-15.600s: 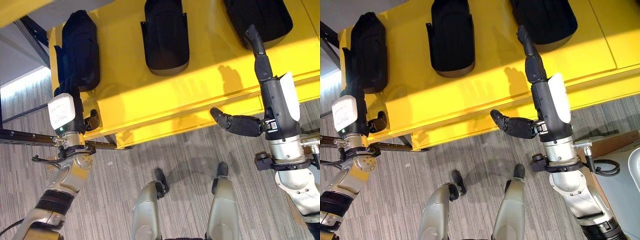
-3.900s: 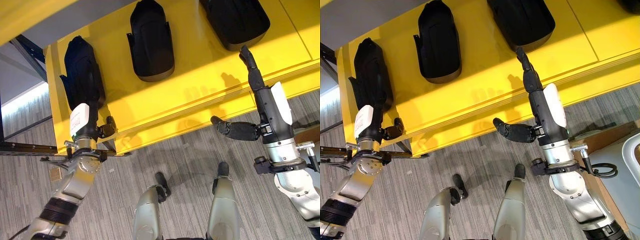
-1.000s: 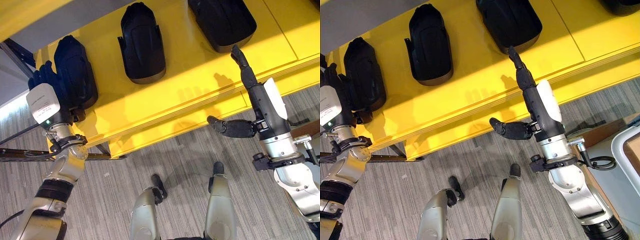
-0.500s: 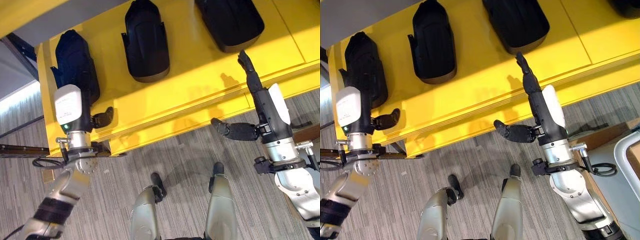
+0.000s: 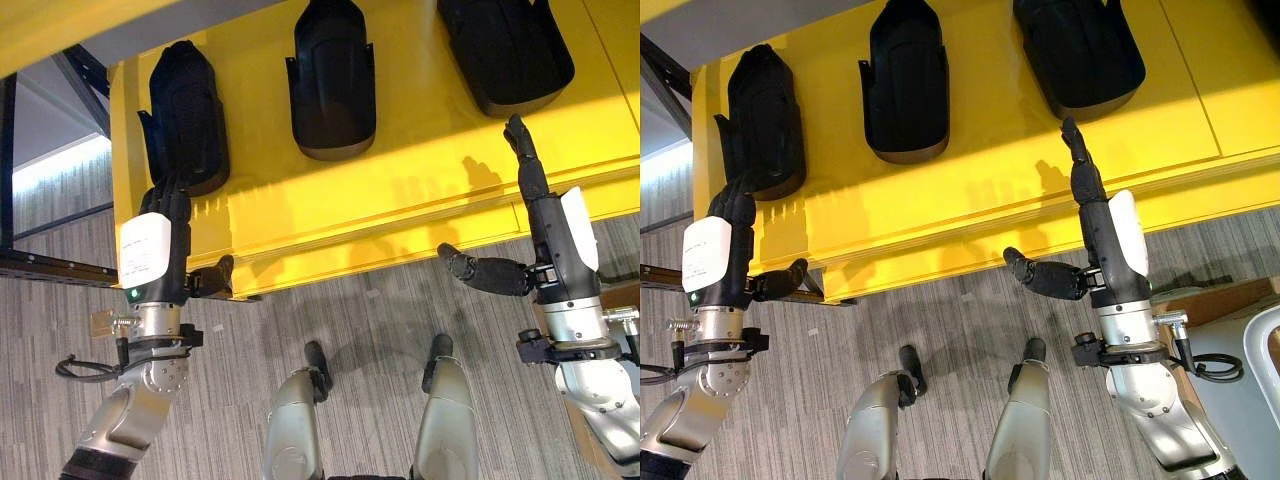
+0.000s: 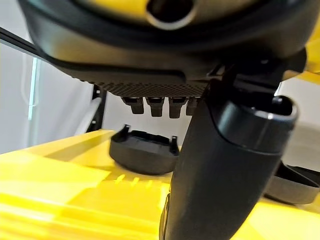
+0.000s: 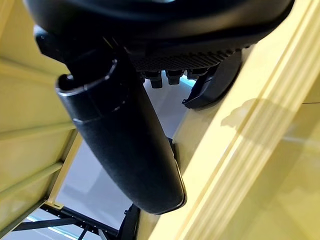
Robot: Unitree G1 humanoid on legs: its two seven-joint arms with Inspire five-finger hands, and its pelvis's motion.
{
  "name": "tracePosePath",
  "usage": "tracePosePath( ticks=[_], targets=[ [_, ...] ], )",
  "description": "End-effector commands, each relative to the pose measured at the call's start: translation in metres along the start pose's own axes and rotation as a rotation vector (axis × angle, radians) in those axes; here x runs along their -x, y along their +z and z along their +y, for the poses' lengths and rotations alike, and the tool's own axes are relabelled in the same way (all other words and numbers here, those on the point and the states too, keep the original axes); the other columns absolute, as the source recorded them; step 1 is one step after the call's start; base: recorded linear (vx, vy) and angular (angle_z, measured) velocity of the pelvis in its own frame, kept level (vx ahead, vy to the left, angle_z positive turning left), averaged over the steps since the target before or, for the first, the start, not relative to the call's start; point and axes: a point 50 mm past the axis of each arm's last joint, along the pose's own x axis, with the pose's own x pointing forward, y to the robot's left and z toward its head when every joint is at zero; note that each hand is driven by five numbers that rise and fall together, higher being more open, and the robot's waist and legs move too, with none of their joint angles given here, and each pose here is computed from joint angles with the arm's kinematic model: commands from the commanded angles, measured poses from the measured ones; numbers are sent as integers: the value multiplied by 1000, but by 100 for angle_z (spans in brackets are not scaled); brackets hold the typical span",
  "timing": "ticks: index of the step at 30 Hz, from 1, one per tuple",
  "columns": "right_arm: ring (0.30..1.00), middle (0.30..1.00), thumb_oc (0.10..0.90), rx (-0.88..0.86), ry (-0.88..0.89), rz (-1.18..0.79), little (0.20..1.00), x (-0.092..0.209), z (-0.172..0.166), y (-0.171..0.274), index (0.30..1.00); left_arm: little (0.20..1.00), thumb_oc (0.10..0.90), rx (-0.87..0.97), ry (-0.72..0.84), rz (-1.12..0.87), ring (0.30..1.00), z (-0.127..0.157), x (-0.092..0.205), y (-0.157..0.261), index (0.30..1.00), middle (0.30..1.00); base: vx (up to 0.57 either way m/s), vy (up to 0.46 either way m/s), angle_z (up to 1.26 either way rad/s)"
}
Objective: Move parts from the plastic box to the shelf.
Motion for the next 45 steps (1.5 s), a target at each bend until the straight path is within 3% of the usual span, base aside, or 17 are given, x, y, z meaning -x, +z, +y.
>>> tracePosePath(
  ticks=[1,5,10,13,14,20,23,26,31,35,38,45],
  targets=[
    [1000,1000,900,-29,-193,-263,1000,-6,-26,41,1000,1000,900,69,442,-158,1000,62,-19,14,1000,1000,-15,-47,2],
    [1000,1000,900,-21,-239,-254,1000,0,-28,39,1000,1000,900,156,529,-250,1000,73,-12,24,1000,1000,-76,-123,17],
    [1000,1000,900,-12,-299,-202,1000,8,-34,34,1000,1000,900,294,439,-321,1000,72,-1,38,1000,1000,-62,-115,23],
    [1000,1000,900,-56,-320,-164,1000,15,-38,28,1000,1000,900,487,230,-372,1000,67,7,46,1000,1000,-81,-141,14],
    [1000,1000,900,-92,-316,-128,1000,20,-40,24,1000,1000,900,654,67,-355,1000,61,14,47,1000,1000,-49,-164,9],
    [1000,1000,900,-312,-303,26,1000,28,-38,1,1000,1000,900,1107,-345,-300,1000,35,42,49,1000,1000,-25,-150,-2],
    [1000,1000,900,-438,-282,120,1000,33,-31,-20,1000,1000,900,1197,-521,-326,1000,20,59,53,1000,1000,2,-121,-4],
    [1000,1000,900,-499,-232,166,1000,35,-22,-31,1000,1000,900,1351,-578,-239,1000,5,62,47,1000,1000,7,-76,-2],
    [1000,1000,900,-546,-178,204,1000,40,-12,-39,1000,1000,900,1372,-685,-262,1000,-6,64,50,1000,1000,32,-9,-2],
    [1000,1000,900,-648,7,271,1000,46,6,-47,1000,1000,900,1406,-738,-159,1000,-14,68,42,1000,1000,24,64,-3],
    [1000,1000,900,-626,112,295,1000,57,14,-49,1000,1000,900,1377,-750,-99,1000,-16,75,32,1000,1000,13,92,-2],
    [1000,1000,900,-671,78,409,1000,79,16,-64,1000,1000,900,1359,-730,86,1000,-15,95,5,1000,1000,36,56,4]
  ],
)
